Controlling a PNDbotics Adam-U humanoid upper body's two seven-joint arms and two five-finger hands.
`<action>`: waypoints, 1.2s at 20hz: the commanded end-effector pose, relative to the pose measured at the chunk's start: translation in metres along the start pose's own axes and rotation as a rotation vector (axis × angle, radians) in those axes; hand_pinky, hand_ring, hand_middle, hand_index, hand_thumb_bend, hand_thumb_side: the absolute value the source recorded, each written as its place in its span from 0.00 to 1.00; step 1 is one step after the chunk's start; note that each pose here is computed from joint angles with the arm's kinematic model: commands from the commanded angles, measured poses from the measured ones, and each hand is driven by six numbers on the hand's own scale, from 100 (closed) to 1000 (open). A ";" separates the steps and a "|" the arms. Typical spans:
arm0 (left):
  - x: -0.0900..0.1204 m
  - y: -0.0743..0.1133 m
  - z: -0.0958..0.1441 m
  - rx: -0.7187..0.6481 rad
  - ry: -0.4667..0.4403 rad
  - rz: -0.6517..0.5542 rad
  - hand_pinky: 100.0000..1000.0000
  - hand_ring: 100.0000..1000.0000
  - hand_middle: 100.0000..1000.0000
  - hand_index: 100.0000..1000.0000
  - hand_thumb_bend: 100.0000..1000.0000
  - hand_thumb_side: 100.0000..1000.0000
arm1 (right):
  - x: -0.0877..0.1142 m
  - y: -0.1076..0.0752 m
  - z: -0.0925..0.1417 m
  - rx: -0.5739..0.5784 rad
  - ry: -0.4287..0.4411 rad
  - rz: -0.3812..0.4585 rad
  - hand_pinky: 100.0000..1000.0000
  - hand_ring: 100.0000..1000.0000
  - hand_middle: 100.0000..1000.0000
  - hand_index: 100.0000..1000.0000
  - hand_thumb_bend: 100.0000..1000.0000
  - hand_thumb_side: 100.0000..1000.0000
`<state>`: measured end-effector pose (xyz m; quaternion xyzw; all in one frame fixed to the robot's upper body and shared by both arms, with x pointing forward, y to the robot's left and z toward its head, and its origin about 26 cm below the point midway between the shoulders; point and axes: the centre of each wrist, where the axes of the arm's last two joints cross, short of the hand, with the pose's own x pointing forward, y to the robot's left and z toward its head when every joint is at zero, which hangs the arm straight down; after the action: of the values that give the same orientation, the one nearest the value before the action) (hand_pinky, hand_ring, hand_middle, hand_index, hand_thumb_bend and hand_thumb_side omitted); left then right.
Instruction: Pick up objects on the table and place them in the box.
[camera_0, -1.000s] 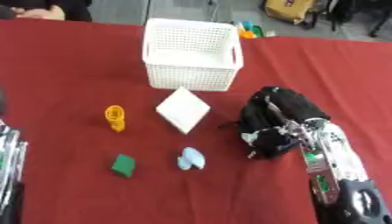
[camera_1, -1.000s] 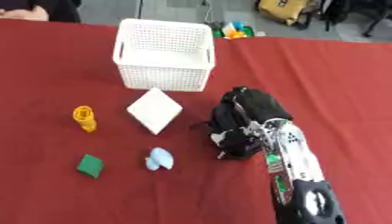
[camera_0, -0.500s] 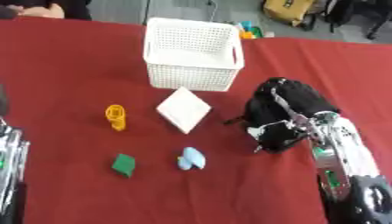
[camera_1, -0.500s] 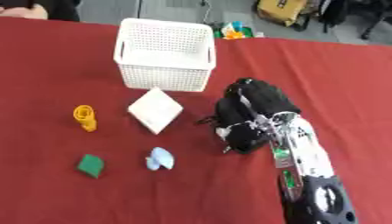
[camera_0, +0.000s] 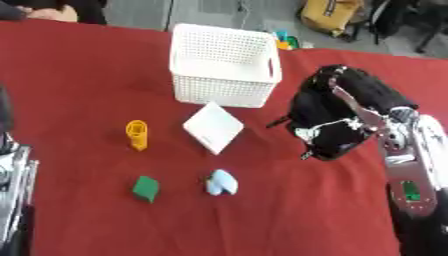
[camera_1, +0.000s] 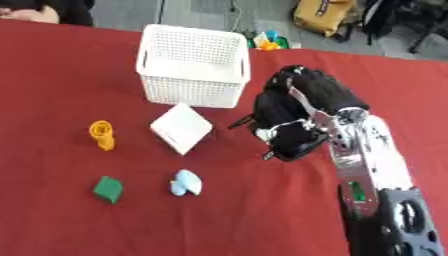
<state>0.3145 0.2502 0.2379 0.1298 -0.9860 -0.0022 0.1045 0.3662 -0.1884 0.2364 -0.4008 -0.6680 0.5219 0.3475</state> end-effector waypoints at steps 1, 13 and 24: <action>0.005 0.001 -0.006 -0.004 -0.026 0.000 0.53 0.48 0.45 0.67 0.05 0.91 | -0.005 -0.026 0.006 -0.062 -0.030 0.022 0.00 0.58 0.41 0.43 0.00 0.00; 0.005 0.001 -0.006 -0.020 -0.021 0.003 0.53 0.48 0.44 0.67 0.05 0.91 | -0.025 -0.076 0.008 -0.093 -0.151 0.044 0.00 0.58 0.40 0.42 0.00 0.00; 0.007 -0.006 -0.007 -0.040 -0.031 0.041 0.53 0.47 0.44 0.67 0.04 0.91 | -0.046 -0.115 -0.009 -0.080 -0.194 0.081 0.00 0.57 0.39 0.42 0.00 0.00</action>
<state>0.3146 0.2453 0.2369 0.1150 -0.9872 -0.0161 0.1092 0.3764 -0.2317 0.3358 -0.3756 -0.7043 0.5476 0.2510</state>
